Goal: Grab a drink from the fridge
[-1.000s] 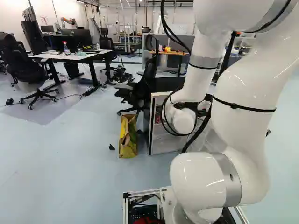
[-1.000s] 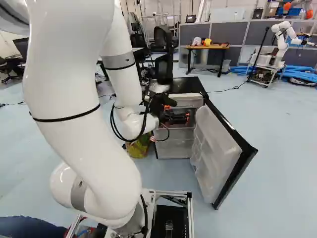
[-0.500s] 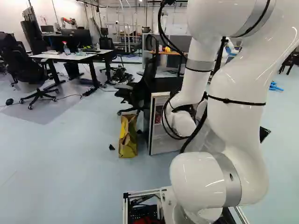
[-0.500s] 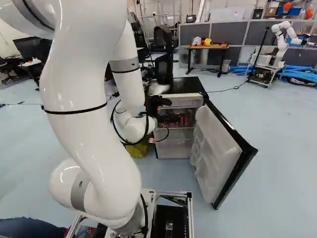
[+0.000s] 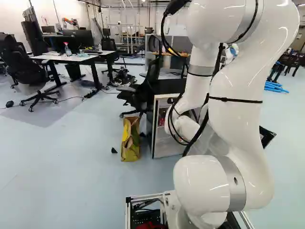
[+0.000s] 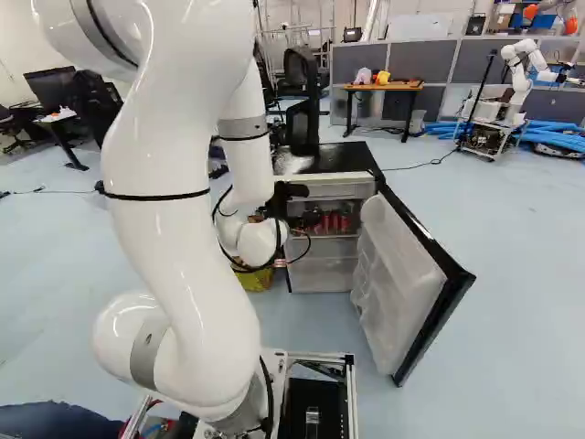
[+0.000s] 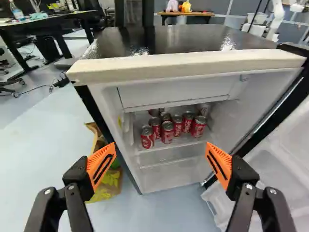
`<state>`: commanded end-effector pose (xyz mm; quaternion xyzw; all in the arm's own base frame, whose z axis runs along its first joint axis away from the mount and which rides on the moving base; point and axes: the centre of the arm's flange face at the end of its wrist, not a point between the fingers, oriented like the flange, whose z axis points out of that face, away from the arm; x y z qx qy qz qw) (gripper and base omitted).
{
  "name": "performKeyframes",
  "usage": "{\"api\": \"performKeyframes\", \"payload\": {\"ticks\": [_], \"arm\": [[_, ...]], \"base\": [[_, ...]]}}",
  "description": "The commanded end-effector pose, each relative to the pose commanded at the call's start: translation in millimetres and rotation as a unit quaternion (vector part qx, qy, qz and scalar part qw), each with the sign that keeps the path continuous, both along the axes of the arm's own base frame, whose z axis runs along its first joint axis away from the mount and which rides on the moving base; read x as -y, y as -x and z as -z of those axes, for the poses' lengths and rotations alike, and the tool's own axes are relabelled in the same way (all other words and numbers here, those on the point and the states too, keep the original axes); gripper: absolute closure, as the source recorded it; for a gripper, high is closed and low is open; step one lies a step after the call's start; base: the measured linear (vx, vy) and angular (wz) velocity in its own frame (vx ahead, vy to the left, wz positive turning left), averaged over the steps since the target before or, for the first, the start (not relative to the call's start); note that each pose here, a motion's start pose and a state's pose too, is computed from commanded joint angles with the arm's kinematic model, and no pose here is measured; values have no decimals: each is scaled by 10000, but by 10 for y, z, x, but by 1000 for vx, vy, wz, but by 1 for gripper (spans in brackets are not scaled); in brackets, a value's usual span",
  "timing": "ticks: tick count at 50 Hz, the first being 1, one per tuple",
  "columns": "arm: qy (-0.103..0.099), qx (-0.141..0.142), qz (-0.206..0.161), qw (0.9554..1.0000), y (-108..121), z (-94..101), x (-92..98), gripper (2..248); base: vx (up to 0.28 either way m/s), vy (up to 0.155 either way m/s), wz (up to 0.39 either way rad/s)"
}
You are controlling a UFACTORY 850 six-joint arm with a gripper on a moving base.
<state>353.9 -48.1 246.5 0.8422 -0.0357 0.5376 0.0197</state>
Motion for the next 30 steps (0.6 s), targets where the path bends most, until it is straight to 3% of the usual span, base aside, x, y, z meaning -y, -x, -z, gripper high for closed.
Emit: {"api": "performKeyframes", "payload": {"ticks": [14, 30], "arm": [[-60, -140, -280, 9995, -52, 153, 28, 3], [-100, -291, -164, 9994, -109, 334, 147, 3]], "base": [[0, 0, 0], [0, 0, 0]]}}
